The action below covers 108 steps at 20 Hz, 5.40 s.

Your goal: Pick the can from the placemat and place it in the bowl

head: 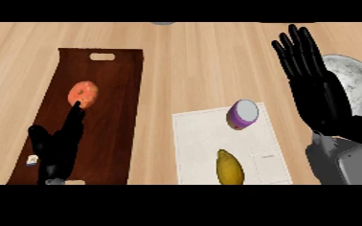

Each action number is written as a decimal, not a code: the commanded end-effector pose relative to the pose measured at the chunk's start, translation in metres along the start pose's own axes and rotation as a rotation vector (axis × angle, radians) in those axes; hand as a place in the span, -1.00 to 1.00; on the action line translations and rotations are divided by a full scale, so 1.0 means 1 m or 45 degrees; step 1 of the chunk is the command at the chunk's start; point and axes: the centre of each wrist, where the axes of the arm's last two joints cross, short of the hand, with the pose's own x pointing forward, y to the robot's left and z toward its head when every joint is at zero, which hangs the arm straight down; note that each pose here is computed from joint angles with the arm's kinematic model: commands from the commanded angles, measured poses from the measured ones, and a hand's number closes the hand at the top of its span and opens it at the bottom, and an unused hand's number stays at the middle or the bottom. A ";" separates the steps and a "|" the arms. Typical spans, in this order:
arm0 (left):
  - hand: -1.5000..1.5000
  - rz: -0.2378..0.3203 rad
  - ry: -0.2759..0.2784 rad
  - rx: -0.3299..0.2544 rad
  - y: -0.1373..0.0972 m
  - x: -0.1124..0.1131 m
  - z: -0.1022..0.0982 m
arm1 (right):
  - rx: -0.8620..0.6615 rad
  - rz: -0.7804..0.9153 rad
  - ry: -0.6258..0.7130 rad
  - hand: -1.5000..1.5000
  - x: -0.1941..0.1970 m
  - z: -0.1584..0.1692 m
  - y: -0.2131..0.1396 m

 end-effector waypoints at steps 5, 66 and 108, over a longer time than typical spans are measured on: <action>0.00 -0.170 -0.390 0.082 0.025 0.063 -0.025 | -0.254 0.614 -0.008 1.00 0.052 -0.014 -0.044; 0.00 -0.202 -0.470 -0.026 0.038 0.080 -0.047 | -0.038 1.566 1.696 -1.00 -0.010 -0.035 0.046; 0.00 -0.174 -0.453 -0.011 0.022 0.087 -0.034 | -0.058 1.575 1.621 1.00 -0.096 -0.017 0.037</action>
